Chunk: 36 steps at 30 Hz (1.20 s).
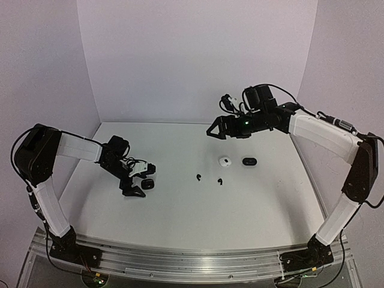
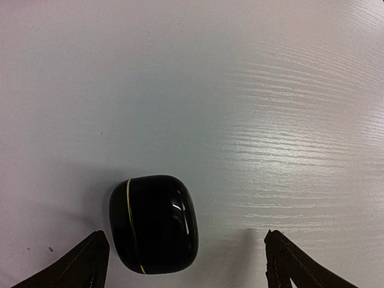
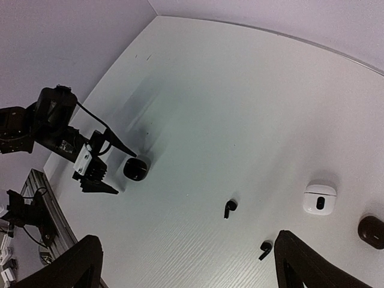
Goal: Insert the wireless bluetooth earbuds into the charging case
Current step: Pick up the charging case from the center of the board.
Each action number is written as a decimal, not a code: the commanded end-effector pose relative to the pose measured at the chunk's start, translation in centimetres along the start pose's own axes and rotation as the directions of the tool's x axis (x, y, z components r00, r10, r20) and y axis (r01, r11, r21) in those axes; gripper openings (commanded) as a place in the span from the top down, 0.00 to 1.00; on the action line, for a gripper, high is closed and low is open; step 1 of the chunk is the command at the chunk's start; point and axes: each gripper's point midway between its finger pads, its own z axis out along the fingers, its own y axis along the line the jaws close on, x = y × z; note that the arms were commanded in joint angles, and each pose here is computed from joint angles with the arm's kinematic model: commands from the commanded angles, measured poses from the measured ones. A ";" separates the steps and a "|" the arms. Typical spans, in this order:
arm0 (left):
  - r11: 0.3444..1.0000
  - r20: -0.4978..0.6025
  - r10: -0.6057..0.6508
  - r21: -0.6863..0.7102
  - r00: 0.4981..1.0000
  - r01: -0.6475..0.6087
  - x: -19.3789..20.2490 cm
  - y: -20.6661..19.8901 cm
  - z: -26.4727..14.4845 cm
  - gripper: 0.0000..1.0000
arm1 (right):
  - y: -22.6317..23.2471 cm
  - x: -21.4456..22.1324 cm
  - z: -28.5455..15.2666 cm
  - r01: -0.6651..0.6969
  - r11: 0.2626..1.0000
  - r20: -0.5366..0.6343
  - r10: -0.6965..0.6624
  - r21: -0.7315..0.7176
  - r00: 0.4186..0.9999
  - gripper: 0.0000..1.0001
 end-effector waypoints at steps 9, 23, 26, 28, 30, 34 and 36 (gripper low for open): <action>0.996 0.009 0.080 0.031 0.997 -0.081 0.1 1.0 1.6 0.36 | 1.7 -1.3 0.4 0.023 1.000 0.058 -0.023 -0.008 0.998 0.02; 0.990 0.038 0.140 0.029 0.989 -0.142 -0.3 0.7 1.4 0.73 | 2.1 -0.7 0.9 0.007 1.000 0.042 -0.006 -0.022 0.999 0.02; 0.989 0.059 0.145 0.010 0.988 -0.146 -1.2 0.8 0.5 0.77 | 2.1 -0.4 1.2 -0.022 0.999 0.030 0.023 -0.030 0.999 0.02; 0.987 0.093 0.162 -0.022 0.982 -0.160 -2.6 1.1 -0.7 0.77 | 2.2 -0.3 1.5 -0.051 0.998 0.021 0.052 -0.043 0.998 0.02; 0.974 0.148 0.220 -0.085 0.964 -0.210 -4.9 1.5 -2.7 0.78 | 2.7 -0.4 1.7 -0.084 0.994 0.017 0.085 -0.071 0.996 0.02; 0.886 0.234 0.433 -0.286 0.871 -0.363 -9.5 1.8 -7.4 0.80 | 4.7 -0.1 3.2 -0.116 0.984 0.017 0.119 -0.133 0.993 0.02; 0.807 0.236 0.549 -0.400 0.802 -0.435 -11.7 1.5 -9.7 0.80 | 6.5 0.3 4.5 -0.108 0.978 0.001 0.110 -0.179 0.994 0.02</action>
